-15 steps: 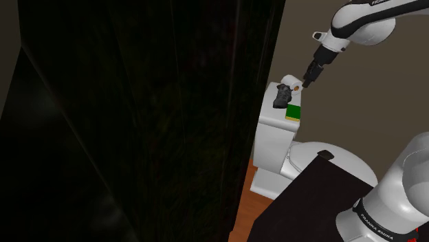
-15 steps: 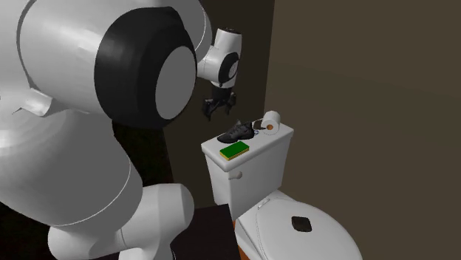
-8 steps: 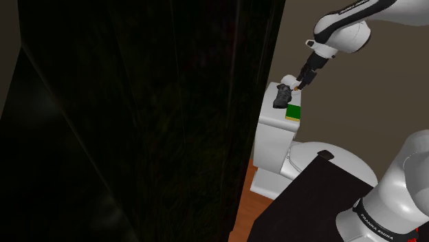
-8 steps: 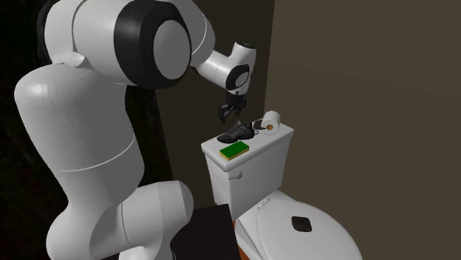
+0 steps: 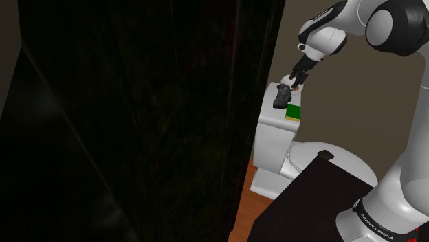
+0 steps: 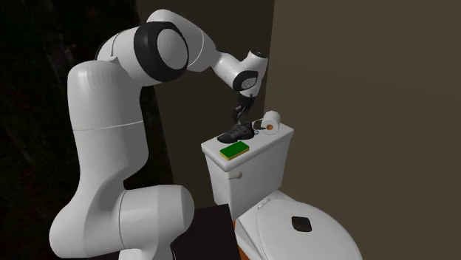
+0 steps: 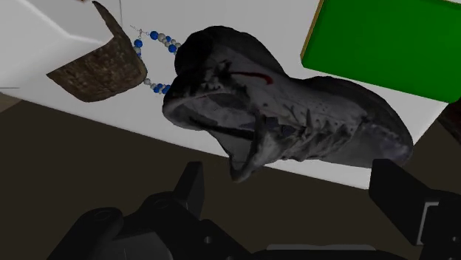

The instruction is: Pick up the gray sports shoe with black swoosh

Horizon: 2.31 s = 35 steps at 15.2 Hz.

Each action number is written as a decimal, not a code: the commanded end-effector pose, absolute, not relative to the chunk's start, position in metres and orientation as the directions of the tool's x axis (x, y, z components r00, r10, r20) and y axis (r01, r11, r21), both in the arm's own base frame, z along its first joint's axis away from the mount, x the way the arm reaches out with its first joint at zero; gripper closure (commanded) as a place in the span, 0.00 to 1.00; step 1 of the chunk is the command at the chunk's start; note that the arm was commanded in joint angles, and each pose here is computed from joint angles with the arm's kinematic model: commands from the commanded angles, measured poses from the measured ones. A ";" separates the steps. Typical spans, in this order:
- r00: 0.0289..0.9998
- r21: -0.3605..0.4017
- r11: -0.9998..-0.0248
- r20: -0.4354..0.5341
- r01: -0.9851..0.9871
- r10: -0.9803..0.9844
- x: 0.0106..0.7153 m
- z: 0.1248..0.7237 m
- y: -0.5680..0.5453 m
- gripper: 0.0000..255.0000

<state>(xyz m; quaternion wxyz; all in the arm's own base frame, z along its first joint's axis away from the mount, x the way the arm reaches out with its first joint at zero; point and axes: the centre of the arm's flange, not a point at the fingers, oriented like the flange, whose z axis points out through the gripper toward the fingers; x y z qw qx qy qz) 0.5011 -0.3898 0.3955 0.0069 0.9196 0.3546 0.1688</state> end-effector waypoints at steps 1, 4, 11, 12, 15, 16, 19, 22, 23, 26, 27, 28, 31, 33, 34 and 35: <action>0.682 0.138 -0.740 0.308 0.658 0.664 0.506 0.387 -0.395 0.00; 0.682 0.138 -0.740 0.308 0.658 0.664 0.506 0.371 -0.395 0.00; 0.682 0.138 -0.740 0.308 0.658 0.664 0.505 0.352 -0.395 1.00; 0.682 0.138 -0.740 0.308 0.658 0.664 0.505 0.352 -0.395 1.00; 0.682 0.138 -0.740 0.308 0.658 0.664 0.505 0.352 -0.395 1.00; 0.682 0.138 -0.740 0.308 0.658 0.664 0.505 0.352 -0.395 1.00; 0.682 0.138 -0.740 0.308 0.658 0.664 0.506 0.352 -0.395 1.00; 0.682 0.138 -0.740 0.308 0.658 0.664 0.506 0.368 -0.395 1.00; 0.682 0.138 -0.740 0.308 0.658 0.664 0.506 0.373 -0.395 1.00; 0.682 0.138 -0.740 0.308 0.658 0.664 0.506 0.389 -0.395 1.00; 0.682 0.138 -0.740 0.308 0.658 0.664 0.506 0.394 -0.395 1.00; 0.682 0.138 -0.740 0.308 0.658 0.664 0.506 0.399 -0.395 1.00; 0.682 0.138 -0.740 0.308 0.658 0.664 0.506 0.415 -0.395 1.00; 0.682 0.138 -0.740 0.308 0.658 0.664 0.506 0.426 -0.395 1.00; 0.682 0.138 -0.740 0.308 0.658 0.664 0.506 0.431 -0.395 1.00; 0.682 0.138 -0.740 0.308 0.658 0.663 0.506 0.432 -0.395 1.00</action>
